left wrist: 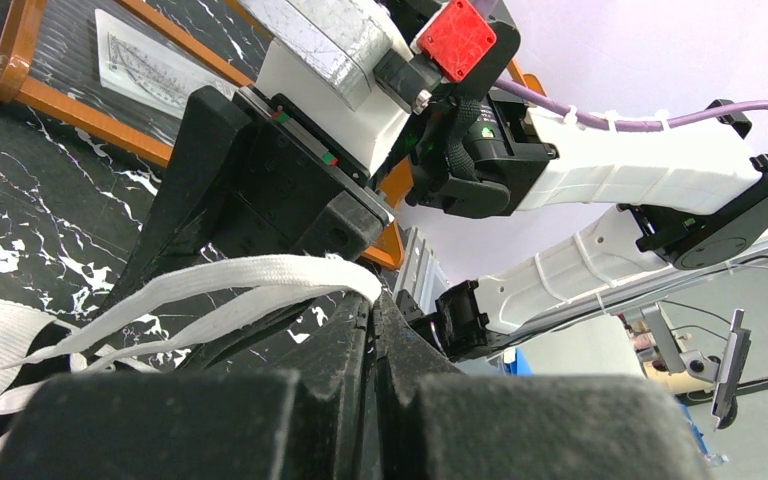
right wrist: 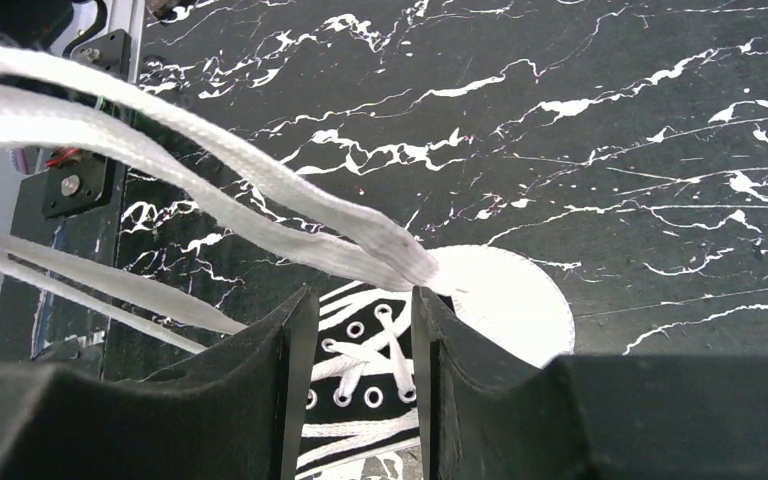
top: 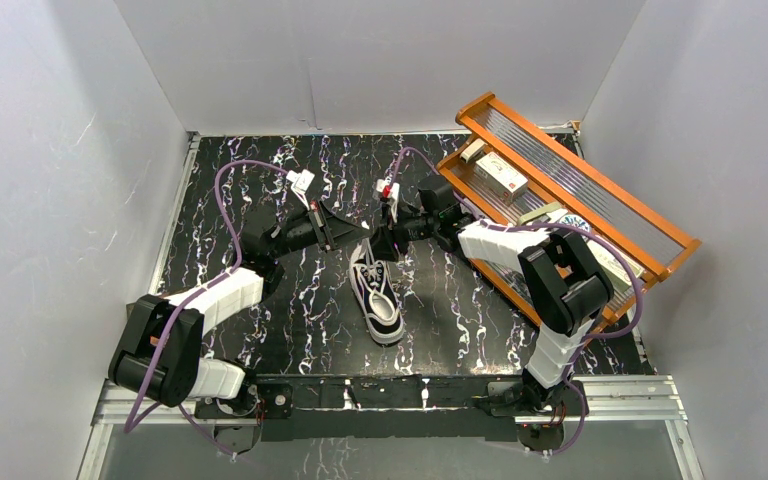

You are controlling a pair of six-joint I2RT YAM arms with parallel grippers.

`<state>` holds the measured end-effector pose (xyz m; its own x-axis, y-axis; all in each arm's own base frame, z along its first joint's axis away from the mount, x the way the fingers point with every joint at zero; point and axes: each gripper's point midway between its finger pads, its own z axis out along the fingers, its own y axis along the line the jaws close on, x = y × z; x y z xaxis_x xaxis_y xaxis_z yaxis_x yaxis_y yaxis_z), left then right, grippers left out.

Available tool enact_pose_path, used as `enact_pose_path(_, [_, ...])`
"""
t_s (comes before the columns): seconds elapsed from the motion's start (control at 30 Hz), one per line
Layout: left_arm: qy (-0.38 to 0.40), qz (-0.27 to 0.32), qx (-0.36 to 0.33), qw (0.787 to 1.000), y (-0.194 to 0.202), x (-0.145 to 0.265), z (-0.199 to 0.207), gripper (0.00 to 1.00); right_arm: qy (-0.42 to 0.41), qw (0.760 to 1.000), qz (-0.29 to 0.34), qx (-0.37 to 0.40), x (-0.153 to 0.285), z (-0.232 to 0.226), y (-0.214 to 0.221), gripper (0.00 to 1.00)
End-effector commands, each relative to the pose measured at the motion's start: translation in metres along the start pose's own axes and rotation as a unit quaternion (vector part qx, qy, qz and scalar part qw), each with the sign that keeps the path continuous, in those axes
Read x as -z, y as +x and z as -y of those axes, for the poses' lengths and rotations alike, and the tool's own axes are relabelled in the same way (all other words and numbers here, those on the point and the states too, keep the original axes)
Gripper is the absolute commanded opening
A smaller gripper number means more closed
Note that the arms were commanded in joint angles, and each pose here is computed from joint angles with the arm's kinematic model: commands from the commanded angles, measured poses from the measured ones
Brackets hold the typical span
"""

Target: Tie the shoes

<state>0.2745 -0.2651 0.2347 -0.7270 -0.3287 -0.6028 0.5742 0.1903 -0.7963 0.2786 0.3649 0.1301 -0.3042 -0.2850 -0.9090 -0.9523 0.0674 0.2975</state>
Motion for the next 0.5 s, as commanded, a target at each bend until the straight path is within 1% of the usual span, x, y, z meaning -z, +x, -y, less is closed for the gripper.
enact_pose_path(0.0, [0.032, 0.028, -0.045, 0.998, -0.019, 0.003, 0.027, 0.00, 0.006, 0.999, 0.023, 0.022, -0.003, 0.004, -0.013, 0.47])
enact_pose_path(0.27, [0.032, 0.030, -0.045, 0.998, -0.019, 0.003, 0.027, 0.00, -0.003, 0.999, 0.041, 0.017, -0.013, 0.004, -0.019, 0.46])
enact_pose_path(0.33, [0.032, 0.029, -0.045, 0.998, -0.019, 0.003, 0.028, 0.00, 0.000, 0.999, 0.042, 0.018, -0.017, 0.006, -0.020, 0.44])
enact_pose_path(0.4, [0.033, 0.027, -0.046, 0.998, -0.019, 0.003, 0.028, 0.00, 0.011, 0.999, 0.042, 0.018, -0.018, 0.011, -0.021, 0.36])
enact_pose_path(0.47, [0.034, 0.027, -0.046, 0.998, -0.019, 0.002, 0.028, 0.00, 0.026, 0.999, 0.035, 0.019, -0.016, 0.014, -0.020, 0.21])
